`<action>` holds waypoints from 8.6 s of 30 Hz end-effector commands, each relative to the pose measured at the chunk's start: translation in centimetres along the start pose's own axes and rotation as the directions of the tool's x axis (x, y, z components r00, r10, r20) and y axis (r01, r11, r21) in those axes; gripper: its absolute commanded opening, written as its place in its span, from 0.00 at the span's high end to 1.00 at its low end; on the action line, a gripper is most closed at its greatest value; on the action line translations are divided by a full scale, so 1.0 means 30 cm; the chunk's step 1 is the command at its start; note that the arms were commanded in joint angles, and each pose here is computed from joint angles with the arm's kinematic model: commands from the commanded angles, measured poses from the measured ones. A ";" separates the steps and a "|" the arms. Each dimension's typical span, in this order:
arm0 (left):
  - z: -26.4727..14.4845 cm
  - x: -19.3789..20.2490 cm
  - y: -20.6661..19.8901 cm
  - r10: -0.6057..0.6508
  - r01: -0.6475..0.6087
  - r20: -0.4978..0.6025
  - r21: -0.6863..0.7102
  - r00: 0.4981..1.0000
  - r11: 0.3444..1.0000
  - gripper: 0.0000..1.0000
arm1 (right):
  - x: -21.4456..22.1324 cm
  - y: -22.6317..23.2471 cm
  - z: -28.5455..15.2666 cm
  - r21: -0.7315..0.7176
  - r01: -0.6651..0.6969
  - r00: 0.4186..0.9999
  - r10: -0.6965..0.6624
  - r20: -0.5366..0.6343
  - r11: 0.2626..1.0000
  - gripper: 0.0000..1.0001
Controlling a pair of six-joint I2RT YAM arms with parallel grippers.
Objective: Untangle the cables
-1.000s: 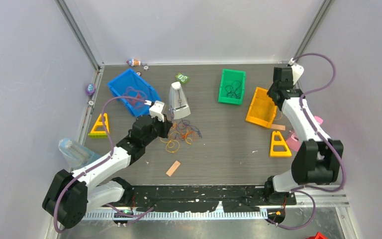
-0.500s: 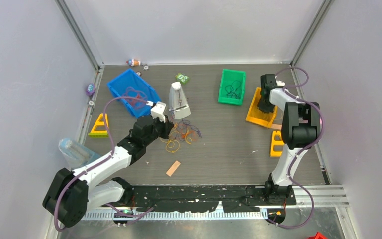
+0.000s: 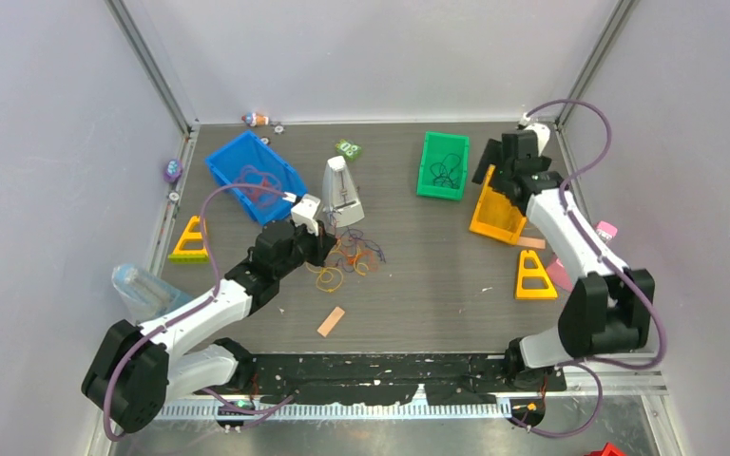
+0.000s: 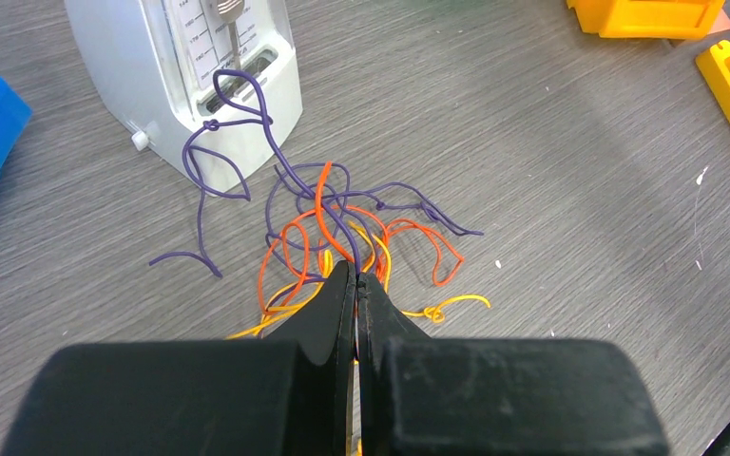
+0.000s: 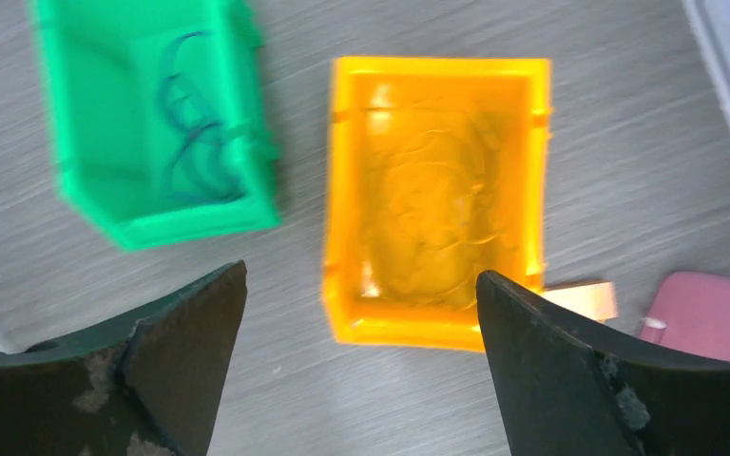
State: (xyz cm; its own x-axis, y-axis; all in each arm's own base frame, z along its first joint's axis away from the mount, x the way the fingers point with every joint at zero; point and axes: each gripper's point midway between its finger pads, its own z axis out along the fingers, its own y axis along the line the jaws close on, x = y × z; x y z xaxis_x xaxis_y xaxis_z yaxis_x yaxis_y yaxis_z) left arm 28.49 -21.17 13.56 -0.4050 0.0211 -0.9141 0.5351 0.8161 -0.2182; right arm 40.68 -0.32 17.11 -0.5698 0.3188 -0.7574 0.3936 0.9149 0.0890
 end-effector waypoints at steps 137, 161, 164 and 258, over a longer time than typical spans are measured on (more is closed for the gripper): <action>-0.767 -0.996 -0.100 -0.055 0.046 0.445 0.030 0.894 0.998 1.00 | 0.692 0.987 -0.544 -0.866 0.473 0.832 -0.407 0.378 0.161 0.20; -0.412 -0.689 -0.048 -0.244 0.212 0.212 0.164 0.946 0.963 1.00 | 0.149 0.917 -1.209 -0.899 0.436 0.898 -0.088 0.431 0.044 0.95; -0.374 -0.660 -0.071 -0.246 0.212 0.179 0.188 0.953 0.959 1.00 | 0.184 0.922 -1.121 -0.903 0.408 0.911 -0.131 0.392 0.135 0.95; -0.044 0.019 -0.074 -0.184 0.223 -0.260 0.129 0.948 0.966 0.21 | 0.302 0.104 -0.443 -0.264 -0.081 0.986 0.116 0.119 0.961 0.61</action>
State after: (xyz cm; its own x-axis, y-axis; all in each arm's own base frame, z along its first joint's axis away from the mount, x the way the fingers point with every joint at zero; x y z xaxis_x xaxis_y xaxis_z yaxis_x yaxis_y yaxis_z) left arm 25.28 -21.52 14.82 -0.6883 -0.0654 -0.7225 0.4941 0.6869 -0.5329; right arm 29.27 14.42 21.62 -0.4564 0.3659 -0.8111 -0.0237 0.9062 0.4222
